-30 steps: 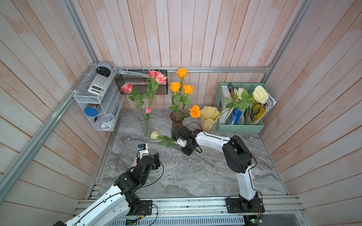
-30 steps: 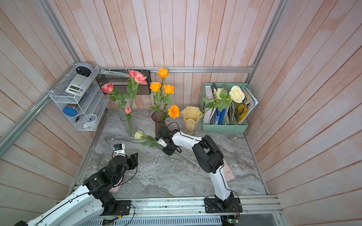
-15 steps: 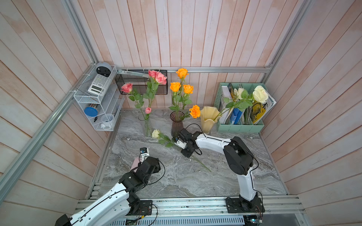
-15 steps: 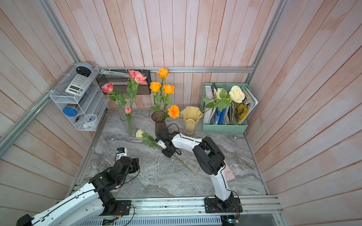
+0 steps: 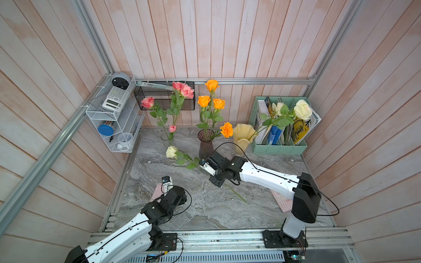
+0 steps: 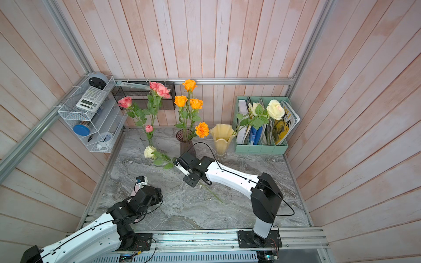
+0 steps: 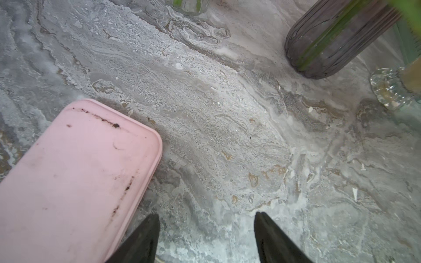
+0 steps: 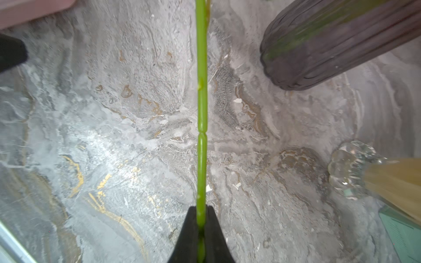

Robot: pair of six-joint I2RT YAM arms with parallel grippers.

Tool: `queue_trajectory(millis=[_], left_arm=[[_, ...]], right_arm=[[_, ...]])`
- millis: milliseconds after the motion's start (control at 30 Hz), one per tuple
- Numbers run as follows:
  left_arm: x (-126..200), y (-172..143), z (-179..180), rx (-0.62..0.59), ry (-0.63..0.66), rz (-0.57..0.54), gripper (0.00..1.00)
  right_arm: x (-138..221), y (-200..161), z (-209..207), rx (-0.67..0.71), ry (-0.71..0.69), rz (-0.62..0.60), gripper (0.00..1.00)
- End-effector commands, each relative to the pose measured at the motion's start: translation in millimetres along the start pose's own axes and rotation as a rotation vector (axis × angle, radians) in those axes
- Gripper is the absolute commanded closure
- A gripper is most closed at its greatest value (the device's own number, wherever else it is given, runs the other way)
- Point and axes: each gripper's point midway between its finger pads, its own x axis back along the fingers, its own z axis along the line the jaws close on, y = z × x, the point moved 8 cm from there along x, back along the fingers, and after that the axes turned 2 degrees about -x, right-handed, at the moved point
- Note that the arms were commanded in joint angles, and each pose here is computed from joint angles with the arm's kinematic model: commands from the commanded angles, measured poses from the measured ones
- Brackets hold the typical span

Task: Arrange the flowers in different vases according to their colors
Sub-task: Pick up the flower at the center of the board, then insert the flower into the vase.

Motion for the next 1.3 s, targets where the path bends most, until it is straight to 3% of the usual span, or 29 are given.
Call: queue_trajectory(millis=[0,167,333,400,567,700,900,1267], left_arm=[[4.6,5.3,-6.1,0.012,-0.031,-0.017,0.29],[3.6,4.3,-8.6,0.006,-0.043,-0.022,0.29],[-1.8,2.9,-14.7,-0.014,-0.06,-0.012,0.29],[-4.2,2.9,-18.0,-0.029,-0.062,-0.002,0.29],[-9.9,5.4,-28.5,-0.05,-0.082,0.006,0.29],[-14.5,7.7,-37.6,-0.068,-0.107,0.008,0.29],[-25.9,11.7,-55.4,-0.092,-0.143,0.019,0.29],[-42.1,17.2,-80.0,-0.132,-0.189,0.023,0.29]], right_arm=[[25.8,-9.2,-0.2,-0.024,-0.032,-0.012,1.0],[77.9,-7.6,-3.3,-0.05,-0.005,-0.161,1.0],[150.6,2.5,-12.5,-0.092,0.016,-0.546,1.0],[182.6,3.7,-18.2,-0.1,0.011,-0.646,1.0],[244.8,3.2,-41.3,-0.129,-0.136,-0.881,1.0],[281.2,5.8,-75.1,-0.23,-0.277,-1.052,1.0],[287.4,19.4,-149.6,-0.434,-0.428,-1.207,1.0],[238.9,65.5,-227.6,-0.457,-0.649,-1.267,1.0]])
